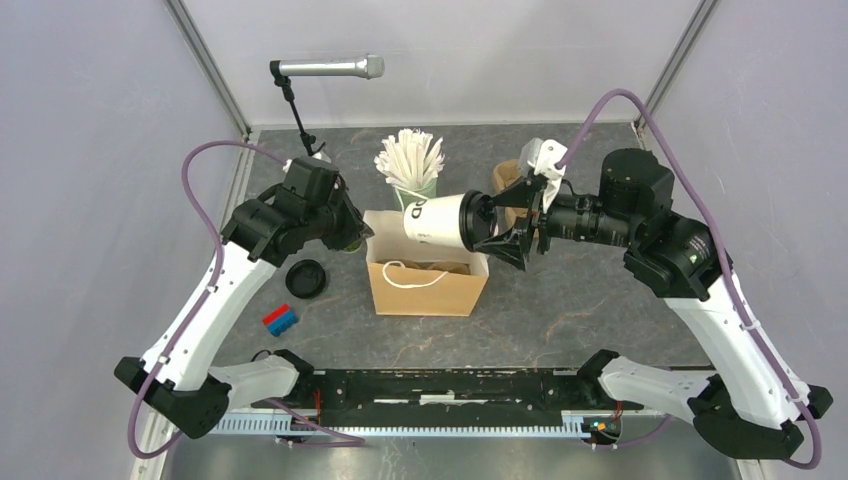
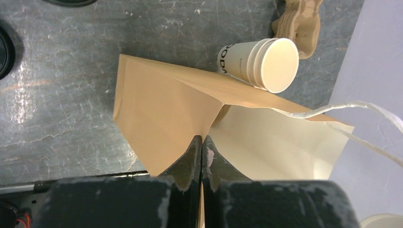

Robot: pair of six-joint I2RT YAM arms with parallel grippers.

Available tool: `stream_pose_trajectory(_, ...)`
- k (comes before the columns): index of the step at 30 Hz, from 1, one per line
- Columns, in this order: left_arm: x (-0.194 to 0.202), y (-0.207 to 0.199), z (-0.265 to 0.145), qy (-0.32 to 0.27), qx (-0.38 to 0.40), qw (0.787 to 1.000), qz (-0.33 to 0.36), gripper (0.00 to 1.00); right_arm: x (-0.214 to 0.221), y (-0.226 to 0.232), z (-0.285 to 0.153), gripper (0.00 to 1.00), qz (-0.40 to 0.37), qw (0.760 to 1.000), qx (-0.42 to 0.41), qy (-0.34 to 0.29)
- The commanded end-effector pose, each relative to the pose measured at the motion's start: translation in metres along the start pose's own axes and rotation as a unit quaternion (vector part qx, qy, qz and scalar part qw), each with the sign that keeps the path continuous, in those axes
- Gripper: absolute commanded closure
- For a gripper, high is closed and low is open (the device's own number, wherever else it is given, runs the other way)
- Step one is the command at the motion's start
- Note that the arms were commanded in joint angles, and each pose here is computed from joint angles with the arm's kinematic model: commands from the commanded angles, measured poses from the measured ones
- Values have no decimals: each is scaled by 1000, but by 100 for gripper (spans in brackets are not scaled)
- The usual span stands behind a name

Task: Pack the takeout coffee

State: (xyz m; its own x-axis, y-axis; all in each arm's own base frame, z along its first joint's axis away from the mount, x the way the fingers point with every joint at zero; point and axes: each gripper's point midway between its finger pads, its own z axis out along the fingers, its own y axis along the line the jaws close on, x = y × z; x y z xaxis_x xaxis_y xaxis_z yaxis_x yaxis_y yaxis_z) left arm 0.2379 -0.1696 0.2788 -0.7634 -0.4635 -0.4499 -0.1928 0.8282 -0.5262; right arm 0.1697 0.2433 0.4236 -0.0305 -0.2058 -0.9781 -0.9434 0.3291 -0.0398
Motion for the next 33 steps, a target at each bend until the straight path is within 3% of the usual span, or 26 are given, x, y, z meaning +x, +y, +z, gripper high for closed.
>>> stream_pose_trajectory(1,7,0,-3,4,16,999,-32,97,10,9,-1,18,3,1000,-3,8)
stream_pose_trajectory(3,7,1,-4,2,19,1000,-24,90,20,10,3,18,-2,1000,-3,24)
stream_pose_trajectory(8,6,10,-10,-4,8,1000,13,55,51,-4,8,18,-50,992,22,118)
stream_pose_trajectory(10,8,12,-12,-1,9,999,31,49,57,-8,12,18,-58,988,24,141)
stream_pose_trajectory(15,14,20,-16,14,-1,998,68,45,43,-15,33,18,-72,987,25,141)
stream_pose_trajectory(22,21,17,-13,49,6,994,92,45,56,-14,58,18,-102,975,20,199)
stream_pose_trajectory(28,15,14,-25,50,2,994,99,43,75,7,69,18,-139,959,6,246)
stream_pose_trajectory(33,27,30,-30,85,-33,990,109,40,81,33,75,18,-155,953,-3,259)
